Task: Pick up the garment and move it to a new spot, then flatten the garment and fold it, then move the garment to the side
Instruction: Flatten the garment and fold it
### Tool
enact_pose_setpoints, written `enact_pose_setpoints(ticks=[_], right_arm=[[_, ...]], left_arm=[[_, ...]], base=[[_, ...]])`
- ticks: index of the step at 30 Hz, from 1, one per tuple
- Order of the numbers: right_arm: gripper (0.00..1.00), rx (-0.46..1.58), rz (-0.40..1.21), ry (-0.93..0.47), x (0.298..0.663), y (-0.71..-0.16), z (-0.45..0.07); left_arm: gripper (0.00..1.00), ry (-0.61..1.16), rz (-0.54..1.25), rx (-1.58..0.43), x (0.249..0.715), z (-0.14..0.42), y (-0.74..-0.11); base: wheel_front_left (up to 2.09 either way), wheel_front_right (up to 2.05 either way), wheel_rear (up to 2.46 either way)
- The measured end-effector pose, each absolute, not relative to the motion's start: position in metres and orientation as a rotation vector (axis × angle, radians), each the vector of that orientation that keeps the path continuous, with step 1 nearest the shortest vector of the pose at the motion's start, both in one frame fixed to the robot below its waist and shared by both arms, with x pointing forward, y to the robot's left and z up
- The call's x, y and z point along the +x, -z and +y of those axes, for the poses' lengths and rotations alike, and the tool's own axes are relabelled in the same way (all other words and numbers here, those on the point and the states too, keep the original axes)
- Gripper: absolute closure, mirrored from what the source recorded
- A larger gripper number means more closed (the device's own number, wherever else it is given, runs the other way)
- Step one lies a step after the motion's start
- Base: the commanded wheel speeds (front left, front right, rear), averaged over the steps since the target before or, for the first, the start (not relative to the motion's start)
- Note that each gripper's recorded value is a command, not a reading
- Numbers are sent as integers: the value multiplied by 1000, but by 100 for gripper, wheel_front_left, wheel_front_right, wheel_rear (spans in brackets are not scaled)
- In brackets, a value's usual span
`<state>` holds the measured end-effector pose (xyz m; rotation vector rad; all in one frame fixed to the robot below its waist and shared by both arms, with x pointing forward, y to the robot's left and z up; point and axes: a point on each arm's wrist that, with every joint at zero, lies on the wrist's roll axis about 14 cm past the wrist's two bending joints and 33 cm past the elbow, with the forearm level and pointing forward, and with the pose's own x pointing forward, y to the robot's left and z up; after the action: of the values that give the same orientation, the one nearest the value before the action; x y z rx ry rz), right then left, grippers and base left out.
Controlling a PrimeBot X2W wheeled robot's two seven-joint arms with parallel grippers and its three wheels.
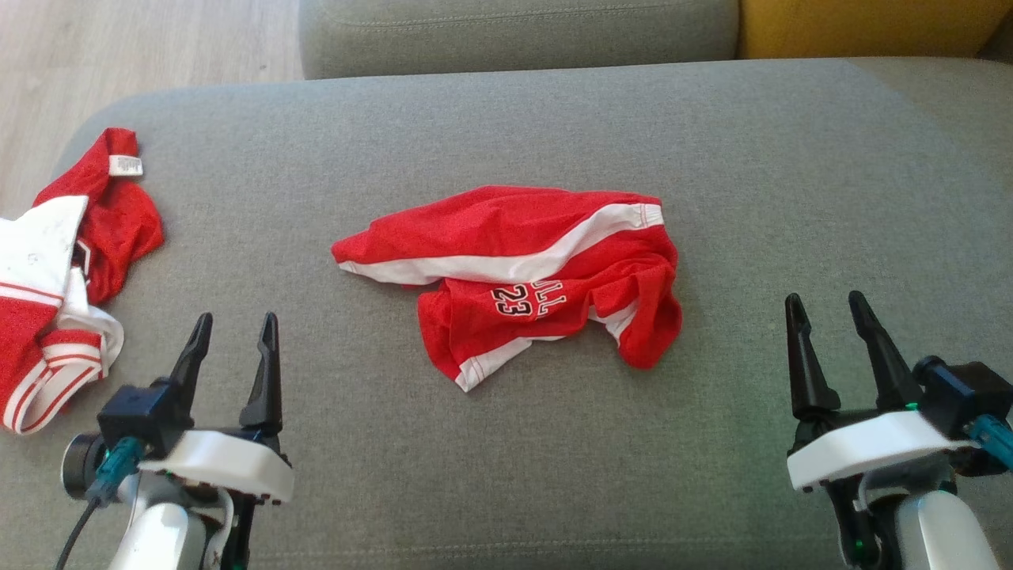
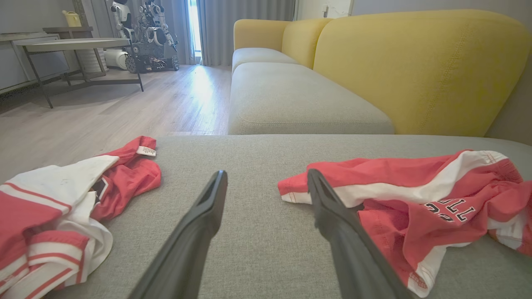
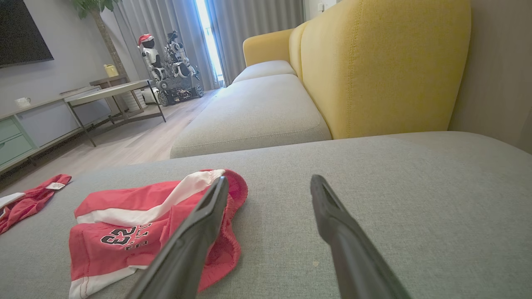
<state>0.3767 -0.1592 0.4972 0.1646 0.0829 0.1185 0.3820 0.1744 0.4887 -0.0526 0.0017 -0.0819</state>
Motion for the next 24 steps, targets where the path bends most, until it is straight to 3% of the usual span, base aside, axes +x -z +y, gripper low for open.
enact_pose_setpoints(ticks=[11,17,24], right_arm=[[0,165,86,-120,381,-496,-159],[0,165,77,-126,400,-497,-157],[0,166,114,-110,416,-477,-161]], left_arm=[[0,87,13,-47,386,174,-485],[0,180,22,-57,433,155,-493],[0,275,263,-79,485,134,-440]], base=[[0,0,0],[0,0,0],[0,0,0]])
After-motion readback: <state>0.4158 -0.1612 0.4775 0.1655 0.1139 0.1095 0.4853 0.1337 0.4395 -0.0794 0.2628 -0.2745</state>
